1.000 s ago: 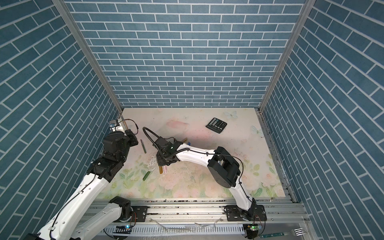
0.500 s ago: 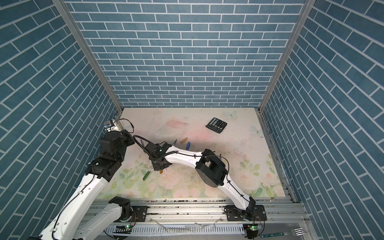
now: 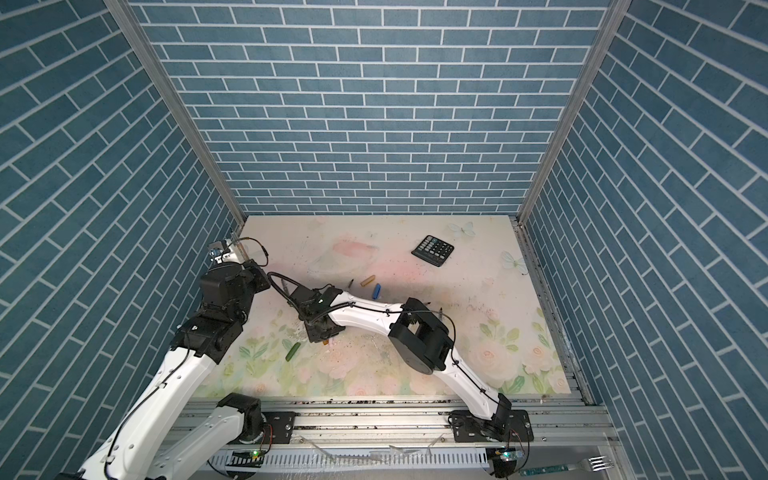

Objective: Insert the pens into the pen caps
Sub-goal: 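Move the right gripper over the orange cap while the left gripper holds the pen, then close the right gripper on the orange cap and lift it off the table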

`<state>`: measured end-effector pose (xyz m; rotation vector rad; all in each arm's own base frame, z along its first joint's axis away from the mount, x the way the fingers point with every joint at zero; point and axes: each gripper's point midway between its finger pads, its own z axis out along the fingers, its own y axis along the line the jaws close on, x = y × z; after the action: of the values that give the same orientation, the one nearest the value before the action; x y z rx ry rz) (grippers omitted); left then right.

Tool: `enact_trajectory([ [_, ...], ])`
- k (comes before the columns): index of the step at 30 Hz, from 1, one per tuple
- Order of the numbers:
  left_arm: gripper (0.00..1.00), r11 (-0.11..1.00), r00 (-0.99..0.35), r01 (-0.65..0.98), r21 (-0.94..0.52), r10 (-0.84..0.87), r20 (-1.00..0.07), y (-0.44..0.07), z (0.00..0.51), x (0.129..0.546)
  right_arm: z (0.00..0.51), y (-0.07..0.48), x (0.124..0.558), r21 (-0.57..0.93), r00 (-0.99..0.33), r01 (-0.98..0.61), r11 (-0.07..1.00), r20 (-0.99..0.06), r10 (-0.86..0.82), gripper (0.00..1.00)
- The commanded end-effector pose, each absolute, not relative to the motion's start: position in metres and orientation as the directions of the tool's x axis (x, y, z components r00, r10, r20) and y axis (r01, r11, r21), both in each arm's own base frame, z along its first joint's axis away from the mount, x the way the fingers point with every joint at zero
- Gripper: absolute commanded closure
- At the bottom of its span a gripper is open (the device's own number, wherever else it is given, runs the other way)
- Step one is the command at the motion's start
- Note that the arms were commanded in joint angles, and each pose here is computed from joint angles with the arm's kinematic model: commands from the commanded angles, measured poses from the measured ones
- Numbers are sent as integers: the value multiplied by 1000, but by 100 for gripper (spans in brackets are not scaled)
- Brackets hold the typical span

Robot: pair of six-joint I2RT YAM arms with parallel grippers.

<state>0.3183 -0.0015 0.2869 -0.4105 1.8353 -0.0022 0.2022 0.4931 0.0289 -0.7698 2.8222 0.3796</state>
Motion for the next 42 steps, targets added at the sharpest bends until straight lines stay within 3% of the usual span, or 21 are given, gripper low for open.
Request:
enact_trajectory([
  [1, 100, 937, -245, -279, -210, -281, -928, -1, 283, 318, 18, 490, 199, 161, -838, -536, 828, -219, -500, 76],
  [12, 100, 940, -247, -269, -211, -279, -928, -2, 283, 320, 11, 492, 199, 151, -831, -548, 823, -211, -515, 77],
  [29, 100, 946, -256, -244, -215, -277, -926, -7, 282, 322, 84, 492, 216, 195, -806, -547, 814, -384, -450, 78],
  [37, 100, 953, -269, -204, -223, -274, -924, -15, 281, 325, 98, 441, 236, 202, -842, -458, 865, -409, -351, 78],
  [42, 100, 963, -294, -61, -261, -268, -918, -42, 281, 333, 78, 379, 246, 187, -887, -363, 913, -371, -276, 78],
])
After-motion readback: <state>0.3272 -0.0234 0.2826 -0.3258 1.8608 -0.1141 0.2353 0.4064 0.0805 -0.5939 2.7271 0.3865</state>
